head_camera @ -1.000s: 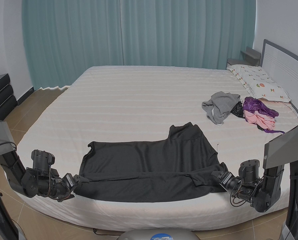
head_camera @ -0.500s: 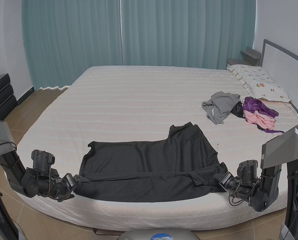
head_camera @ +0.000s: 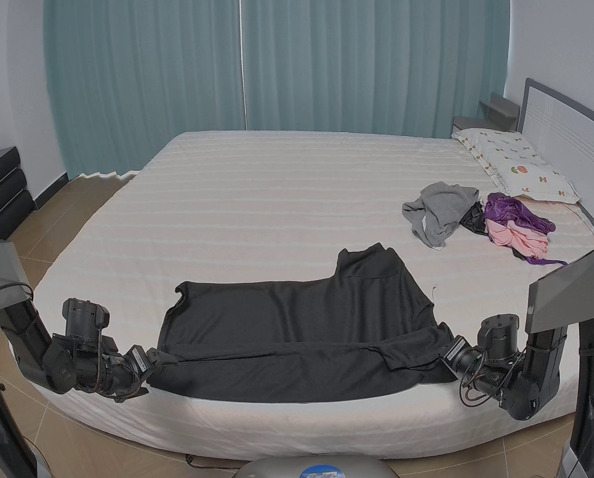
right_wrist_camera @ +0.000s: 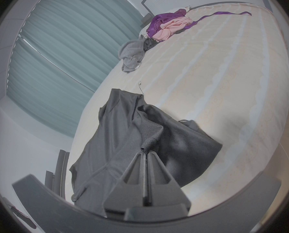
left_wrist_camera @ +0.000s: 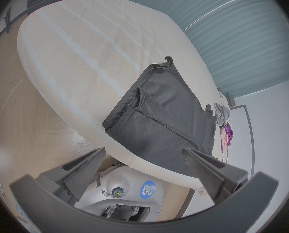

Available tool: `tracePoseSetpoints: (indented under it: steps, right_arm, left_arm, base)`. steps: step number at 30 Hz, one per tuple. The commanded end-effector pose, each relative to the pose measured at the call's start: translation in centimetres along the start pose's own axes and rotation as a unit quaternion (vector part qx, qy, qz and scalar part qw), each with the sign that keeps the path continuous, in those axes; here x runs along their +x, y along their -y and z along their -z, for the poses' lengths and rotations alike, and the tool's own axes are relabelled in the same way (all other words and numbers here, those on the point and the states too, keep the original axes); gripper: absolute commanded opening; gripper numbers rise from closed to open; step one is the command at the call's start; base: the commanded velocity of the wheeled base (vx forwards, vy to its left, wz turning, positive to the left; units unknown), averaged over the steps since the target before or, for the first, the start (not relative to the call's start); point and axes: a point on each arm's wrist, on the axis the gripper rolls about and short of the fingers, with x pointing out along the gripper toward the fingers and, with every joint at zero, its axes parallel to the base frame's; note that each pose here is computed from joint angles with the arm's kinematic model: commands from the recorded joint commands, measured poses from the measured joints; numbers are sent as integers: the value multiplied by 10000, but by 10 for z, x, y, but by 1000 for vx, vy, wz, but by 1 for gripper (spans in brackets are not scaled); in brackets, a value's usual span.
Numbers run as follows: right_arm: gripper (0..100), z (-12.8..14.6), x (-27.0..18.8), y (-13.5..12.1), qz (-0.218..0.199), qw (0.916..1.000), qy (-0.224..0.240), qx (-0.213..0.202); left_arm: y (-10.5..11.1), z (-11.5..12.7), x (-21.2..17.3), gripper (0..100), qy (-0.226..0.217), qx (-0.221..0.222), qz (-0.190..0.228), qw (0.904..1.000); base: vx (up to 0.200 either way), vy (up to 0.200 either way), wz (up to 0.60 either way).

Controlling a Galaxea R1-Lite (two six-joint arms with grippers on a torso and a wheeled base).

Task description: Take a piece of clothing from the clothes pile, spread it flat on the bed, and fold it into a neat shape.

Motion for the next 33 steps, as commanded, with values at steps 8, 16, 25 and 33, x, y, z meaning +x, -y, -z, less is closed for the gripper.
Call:
tracePoseSetpoints:
  steps: [8, 16, 25, 33]
  right_arm:
    - [0, -16, -22, -25, -578, 9980, 165, 198]
    - [0, -19, -37, -28, -772, 9968, 7, 206]
    - [0, -12, -47, -14, -495, 9983, -239, 178]
    - [100, -3, -44, -6, -331, 9983, -473, 114]
  left_arm:
    - [-1, 1, 0, 100, -13, -2, -21, 10000]
    - [-1, 1, 0, 100, -3, -7, -22, 10000]
    - [-1, 1, 0, 100, -3, -10, -33, 10000]
    - [-3, 4, -2, 100, -30, -25, -68, 10000]
  base:
    - [0, 0, 0]
    - [0, 0, 0]
    - [0, 0, 0]
    - [0, 0, 0]
